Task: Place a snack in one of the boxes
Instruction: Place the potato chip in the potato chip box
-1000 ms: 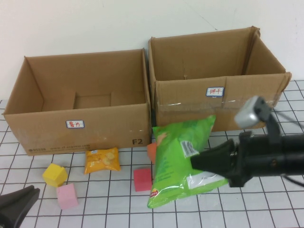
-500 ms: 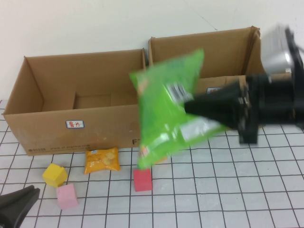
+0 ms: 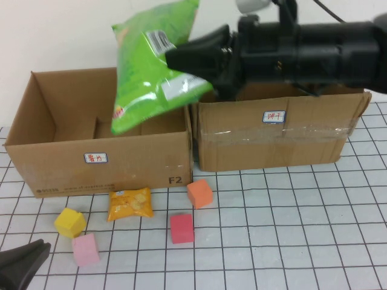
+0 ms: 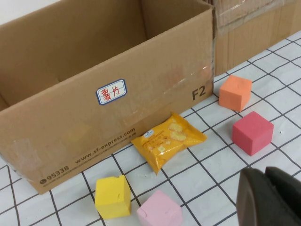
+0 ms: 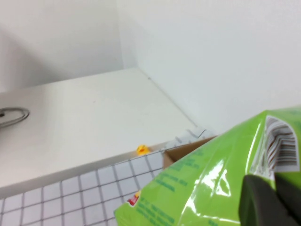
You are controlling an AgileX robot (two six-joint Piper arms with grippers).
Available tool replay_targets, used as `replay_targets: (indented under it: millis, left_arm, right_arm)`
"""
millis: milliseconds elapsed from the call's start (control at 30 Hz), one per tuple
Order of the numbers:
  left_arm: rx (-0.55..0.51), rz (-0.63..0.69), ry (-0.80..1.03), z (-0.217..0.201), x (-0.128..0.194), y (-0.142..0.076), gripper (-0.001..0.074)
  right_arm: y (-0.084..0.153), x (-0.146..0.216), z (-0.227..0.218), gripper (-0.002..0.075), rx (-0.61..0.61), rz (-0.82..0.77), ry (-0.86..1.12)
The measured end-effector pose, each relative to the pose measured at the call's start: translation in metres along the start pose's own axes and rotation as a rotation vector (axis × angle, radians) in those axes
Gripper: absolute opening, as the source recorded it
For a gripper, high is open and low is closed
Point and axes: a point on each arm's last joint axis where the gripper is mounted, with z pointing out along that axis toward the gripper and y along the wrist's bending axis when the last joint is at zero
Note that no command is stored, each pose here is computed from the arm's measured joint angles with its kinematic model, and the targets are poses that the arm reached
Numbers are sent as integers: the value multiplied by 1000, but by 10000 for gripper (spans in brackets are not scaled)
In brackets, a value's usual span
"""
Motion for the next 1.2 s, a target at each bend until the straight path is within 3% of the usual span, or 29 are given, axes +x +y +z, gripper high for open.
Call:
replay_targets:
  millis: [300,733,1200]
  left_arm:
    - [0,0,4,0,0,0,-1]
    - [-1,-2,-12,2,3,0,-1]
    - [-3,-6,-40,4,7,-1,-1]
  right_arm:
    - [-15,-6,12,0,20,-1,-21]
    - [-8,7,11,0,-57,-2,120]
    - [14,-13,-10,0,-106,-56,196]
